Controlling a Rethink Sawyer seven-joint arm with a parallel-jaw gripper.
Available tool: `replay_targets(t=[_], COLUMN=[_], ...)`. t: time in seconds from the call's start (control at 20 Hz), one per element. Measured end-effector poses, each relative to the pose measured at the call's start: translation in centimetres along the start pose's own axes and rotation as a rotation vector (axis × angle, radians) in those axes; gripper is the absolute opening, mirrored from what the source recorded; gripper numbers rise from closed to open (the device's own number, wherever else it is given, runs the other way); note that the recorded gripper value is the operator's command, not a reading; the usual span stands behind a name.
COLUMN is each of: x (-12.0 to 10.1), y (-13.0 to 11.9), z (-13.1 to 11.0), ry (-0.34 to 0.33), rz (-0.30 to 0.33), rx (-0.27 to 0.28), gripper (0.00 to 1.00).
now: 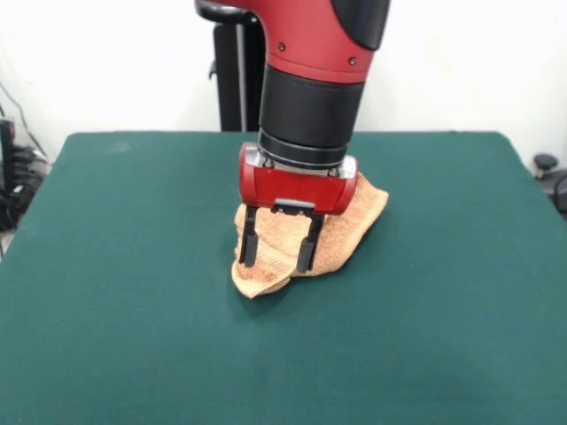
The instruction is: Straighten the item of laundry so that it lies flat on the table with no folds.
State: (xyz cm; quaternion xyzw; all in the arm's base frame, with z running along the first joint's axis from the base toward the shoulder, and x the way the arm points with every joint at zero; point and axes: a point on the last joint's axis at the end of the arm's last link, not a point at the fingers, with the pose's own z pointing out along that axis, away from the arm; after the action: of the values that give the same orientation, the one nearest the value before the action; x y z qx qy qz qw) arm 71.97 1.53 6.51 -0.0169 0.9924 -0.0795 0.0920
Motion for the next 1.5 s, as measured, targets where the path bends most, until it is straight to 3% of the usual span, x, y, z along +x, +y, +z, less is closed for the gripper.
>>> replay_targets(t=[1.5], x=[5.1], y=[1.1], z=[3.6], ry=[0.004], rz=[-0.007], rx=[-0.003], gripper=[1.00])
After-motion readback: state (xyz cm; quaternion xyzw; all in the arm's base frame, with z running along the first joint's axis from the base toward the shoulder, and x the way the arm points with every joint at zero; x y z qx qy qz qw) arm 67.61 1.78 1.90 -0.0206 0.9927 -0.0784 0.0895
